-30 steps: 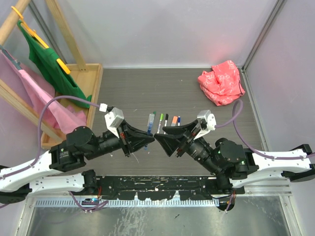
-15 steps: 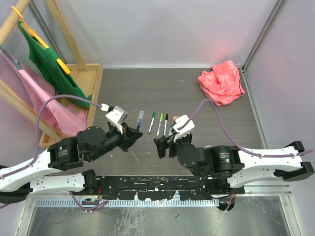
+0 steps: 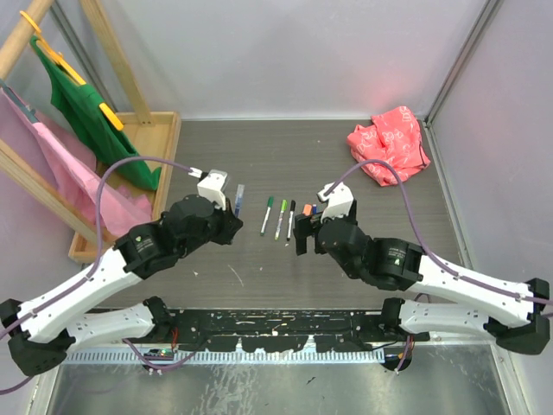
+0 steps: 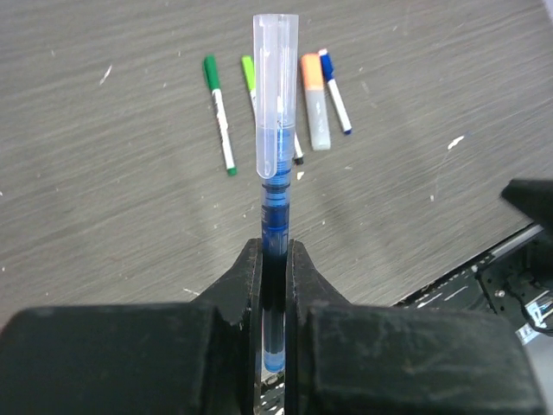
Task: Insert the pens into the pen caps
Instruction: Place the pen at the center of the board.
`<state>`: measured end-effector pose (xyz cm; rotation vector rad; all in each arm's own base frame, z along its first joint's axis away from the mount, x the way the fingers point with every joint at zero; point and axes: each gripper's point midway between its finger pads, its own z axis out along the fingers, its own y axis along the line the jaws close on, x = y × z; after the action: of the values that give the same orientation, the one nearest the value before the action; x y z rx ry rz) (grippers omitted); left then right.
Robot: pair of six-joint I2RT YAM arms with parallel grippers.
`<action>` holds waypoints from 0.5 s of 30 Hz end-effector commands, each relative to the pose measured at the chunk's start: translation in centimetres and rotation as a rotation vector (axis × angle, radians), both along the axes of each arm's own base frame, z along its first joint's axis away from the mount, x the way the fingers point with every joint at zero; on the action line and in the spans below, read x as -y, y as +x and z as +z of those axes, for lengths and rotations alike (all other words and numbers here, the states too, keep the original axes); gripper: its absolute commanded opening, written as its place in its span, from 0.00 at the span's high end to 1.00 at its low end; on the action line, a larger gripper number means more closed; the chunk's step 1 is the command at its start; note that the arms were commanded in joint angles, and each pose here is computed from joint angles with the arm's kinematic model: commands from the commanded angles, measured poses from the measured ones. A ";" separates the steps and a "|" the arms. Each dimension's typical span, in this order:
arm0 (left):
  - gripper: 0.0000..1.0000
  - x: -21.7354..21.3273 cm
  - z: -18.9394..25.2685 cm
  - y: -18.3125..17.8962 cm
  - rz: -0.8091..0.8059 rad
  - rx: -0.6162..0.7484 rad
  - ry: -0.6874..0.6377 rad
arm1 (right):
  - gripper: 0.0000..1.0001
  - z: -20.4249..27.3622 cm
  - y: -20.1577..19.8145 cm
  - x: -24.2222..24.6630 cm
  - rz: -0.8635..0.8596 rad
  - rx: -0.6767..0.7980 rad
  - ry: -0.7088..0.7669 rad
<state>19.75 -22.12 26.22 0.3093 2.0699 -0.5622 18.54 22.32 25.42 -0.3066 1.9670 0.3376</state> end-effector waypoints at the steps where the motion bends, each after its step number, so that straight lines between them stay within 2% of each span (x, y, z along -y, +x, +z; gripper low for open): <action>1: 1.00 1.1 -2.1 1.1 -0.018 -0.075 -0.027 | 0.01 -1.1 0.8 0.5 0.026 -0.054 0.059; 6: 1.00 1.1 -5.4 3.6 0.005 -0.153 0.026 | 0.01 -2.9 1.3 1.4 0.018 -0.094 0.056; 15: 1.00 1.6 -10.8 9.1 0.042 -0.291 0.080 | 0.01 -4.6 0.1 1.6 0.038 -0.121 0.154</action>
<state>26.23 -21.76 14.72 0.2119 2.4245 -0.4481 18.85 19.60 19.65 -0.2820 2.0863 0.4093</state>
